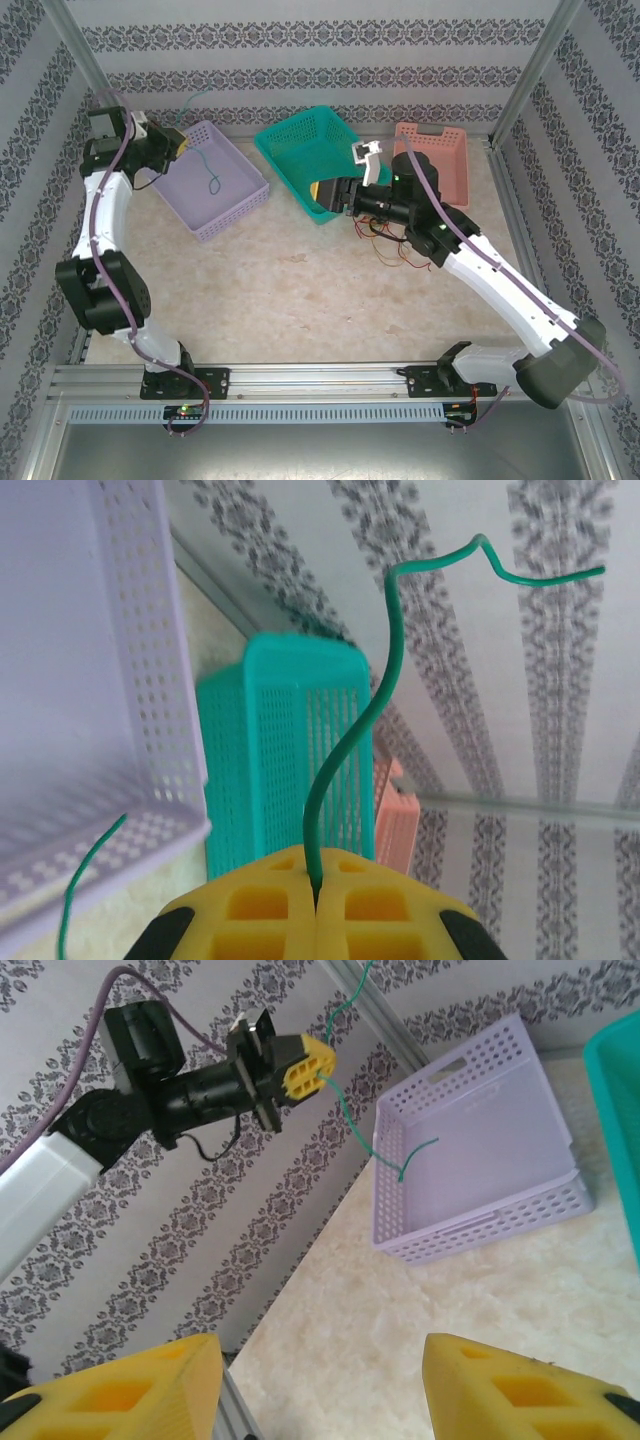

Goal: Untangle the cables

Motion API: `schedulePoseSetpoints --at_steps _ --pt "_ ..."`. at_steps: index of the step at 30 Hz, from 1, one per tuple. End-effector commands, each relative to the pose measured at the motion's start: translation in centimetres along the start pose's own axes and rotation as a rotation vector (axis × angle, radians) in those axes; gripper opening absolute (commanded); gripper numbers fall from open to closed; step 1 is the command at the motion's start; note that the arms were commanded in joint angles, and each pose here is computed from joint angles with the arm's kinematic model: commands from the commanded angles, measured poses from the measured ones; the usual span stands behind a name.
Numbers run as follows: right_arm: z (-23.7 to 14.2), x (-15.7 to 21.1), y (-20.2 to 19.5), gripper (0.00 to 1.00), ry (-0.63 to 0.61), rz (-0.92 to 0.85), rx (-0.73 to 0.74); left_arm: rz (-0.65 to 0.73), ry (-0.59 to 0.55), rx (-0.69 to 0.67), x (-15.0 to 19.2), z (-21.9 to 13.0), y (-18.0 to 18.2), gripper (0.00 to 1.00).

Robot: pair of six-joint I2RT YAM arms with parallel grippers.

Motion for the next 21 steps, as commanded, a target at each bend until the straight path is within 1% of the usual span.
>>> schedulePoseSetpoints --at_steps 1,6,8,9,10,11,12,14,17,21 --pt "0.7 -0.7 0.9 0.56 -0.020 0.021 -0.025 -0.014 -0.008 0.075 -2.1 1.8 0.0 0.00" --pt "1.2 -0.3 0.6 0.56 -0.002 0.022 -0.013 -0.090 0.046 0.034 -2.1 5.0 4.8 0.00" --pt "1.3 -0.2 0.2 0.56 0.001 0.027 -0.001 -0.106 0.061 -0.025 -1.7 5.7 7.4 0.00" --pt "1.4 -0.1 0.1 0.56 0.003 0.029 0.002 -0.112 0.067 -0.057 -1.5 5.9 8.6 0.04" --pt "1.4 0.0 0.0 0.56 0.005 0.034 0.006 -0.113 0.067 -0.098 -1.4 5.9 9.8 0.11" --pt "1.4 0.1 -0.2 0.56 0.009 0.040 0.013 -0.112 0.066 -0.142 -1.3 5.7 10.9 0.20" --pt "1.4 0.2 -0.3 0.56 0.011 0.043 0.017 -0.105 0.064 -0.178 -1.3 5.5 11.6 0.30" --pt "1.3 0.5 -0.6 0.56 0.015 0.052 0.026 -0.084 0.056 -0.230 -1.4 4.9 12.1 0.45" --pt "1.2 0.9 -1.2 0.56 0.019 0.069 0.050 -0.060 0.052 -0.263 -1.6 4.0 11.4 0.55" --pt "0.4 1.4 -2.4 0.55 0.016 0.079 0.122 -0.015 0.006 -0.306 -1.9 1.6 9.5 0.57"
Point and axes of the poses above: each hand's point on the last joint's axis, 136 mm out from that joint toward the fingers, its own z axis out along the fingers, its own y axis along the line the jaws close on, x = y × z, the point moved 2 cm from there along -z, back along the fingers, and after that the axes turned 4 degrees about z, right-handed, at the moved point
